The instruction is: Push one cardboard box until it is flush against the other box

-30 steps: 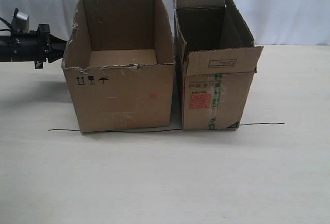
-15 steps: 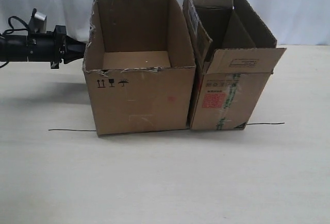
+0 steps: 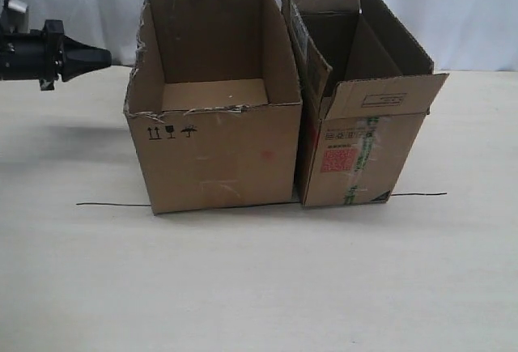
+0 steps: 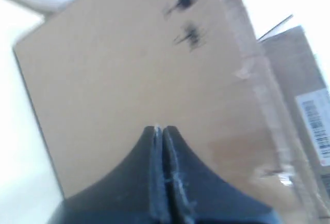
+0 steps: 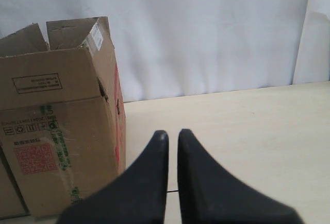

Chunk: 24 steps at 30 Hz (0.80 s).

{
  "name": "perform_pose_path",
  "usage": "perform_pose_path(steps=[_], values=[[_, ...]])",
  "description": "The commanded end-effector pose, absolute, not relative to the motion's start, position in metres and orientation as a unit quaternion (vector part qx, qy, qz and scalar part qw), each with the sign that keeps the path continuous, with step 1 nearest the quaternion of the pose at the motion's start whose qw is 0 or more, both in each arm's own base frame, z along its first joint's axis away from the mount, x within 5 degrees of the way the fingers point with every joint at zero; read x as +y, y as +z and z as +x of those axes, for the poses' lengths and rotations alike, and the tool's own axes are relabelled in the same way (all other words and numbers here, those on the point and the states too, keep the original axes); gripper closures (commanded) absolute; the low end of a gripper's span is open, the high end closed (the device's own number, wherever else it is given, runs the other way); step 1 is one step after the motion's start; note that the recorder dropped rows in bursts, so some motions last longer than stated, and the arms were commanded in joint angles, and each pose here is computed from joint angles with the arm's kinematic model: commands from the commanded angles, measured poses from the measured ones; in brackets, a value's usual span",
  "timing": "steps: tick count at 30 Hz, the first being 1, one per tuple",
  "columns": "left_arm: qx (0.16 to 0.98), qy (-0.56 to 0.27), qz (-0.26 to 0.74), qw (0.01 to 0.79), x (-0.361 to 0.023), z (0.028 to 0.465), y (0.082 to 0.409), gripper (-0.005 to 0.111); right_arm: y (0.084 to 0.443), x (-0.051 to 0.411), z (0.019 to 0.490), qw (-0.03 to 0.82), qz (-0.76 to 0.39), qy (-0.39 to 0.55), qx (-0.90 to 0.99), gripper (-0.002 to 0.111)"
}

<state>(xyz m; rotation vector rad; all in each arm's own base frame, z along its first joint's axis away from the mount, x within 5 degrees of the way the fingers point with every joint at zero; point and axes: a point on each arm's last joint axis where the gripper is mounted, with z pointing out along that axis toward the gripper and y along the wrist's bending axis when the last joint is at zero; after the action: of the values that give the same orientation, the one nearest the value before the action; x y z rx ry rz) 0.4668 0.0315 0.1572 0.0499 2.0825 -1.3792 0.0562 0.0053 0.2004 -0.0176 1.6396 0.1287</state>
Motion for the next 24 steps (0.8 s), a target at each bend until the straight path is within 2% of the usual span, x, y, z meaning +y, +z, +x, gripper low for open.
perform_pose_path(steps=[1,6,9,11,12,14,18,20,24], values=[[0.807,-0.479,0.081,0.336,0.042,0.454,0.203,0.107,0.199,0.005,0.056,0.679,-0.006,0.058,0.732,0.103],[0.833,-0.409,0.153,0.340,0.037,0.419,0.261,0.107,0.199,0.005,0.056,0.679,-0.006,0.058,0.732,0.103],[0.840,-0.360,0.138,0.382,0.032,0.386,0.285,0.107,0.199,0.005,0.056,0.679,-0.006,0.058,0.732,0.103],[0.840,-0.297,0.121,0.437,0.024,0.344,0.301,0.107,0.199,0.005,0.056,0.679,-0.006,0.058,0.732,0.103],[0.836,-0.250,0.089,0.481,0.018,0.309,0.308,0.107,0.199,0.005,0.056,0.679,-0.006,0.058,0.732,0.103],[0.804,-0.203,0.043,0.558,0.005,0.260,0.321,0.107,0.199,0.005,0.056,0.679,-0.006,0.058,0.732,0.103],[0.755,-0.162,0.086,0.629,-0.027,0.177,0.329,0.107,0.199,0.005,0.056,0.679,-0.006,0.058,0.732,0.103],[0.732,-0.154,0.098,0.656,-0.032,0.140,0.322,0.107,0.199,0.005,0.056,0.679,-0.006,0.058,0.732,0.103],[0.717,-0.157,0.088,0.674,-0.031,0.094,0.283,0.107,0.199,0.005,0.056,0.679,-0.006,0.058,0.732,0.103]])
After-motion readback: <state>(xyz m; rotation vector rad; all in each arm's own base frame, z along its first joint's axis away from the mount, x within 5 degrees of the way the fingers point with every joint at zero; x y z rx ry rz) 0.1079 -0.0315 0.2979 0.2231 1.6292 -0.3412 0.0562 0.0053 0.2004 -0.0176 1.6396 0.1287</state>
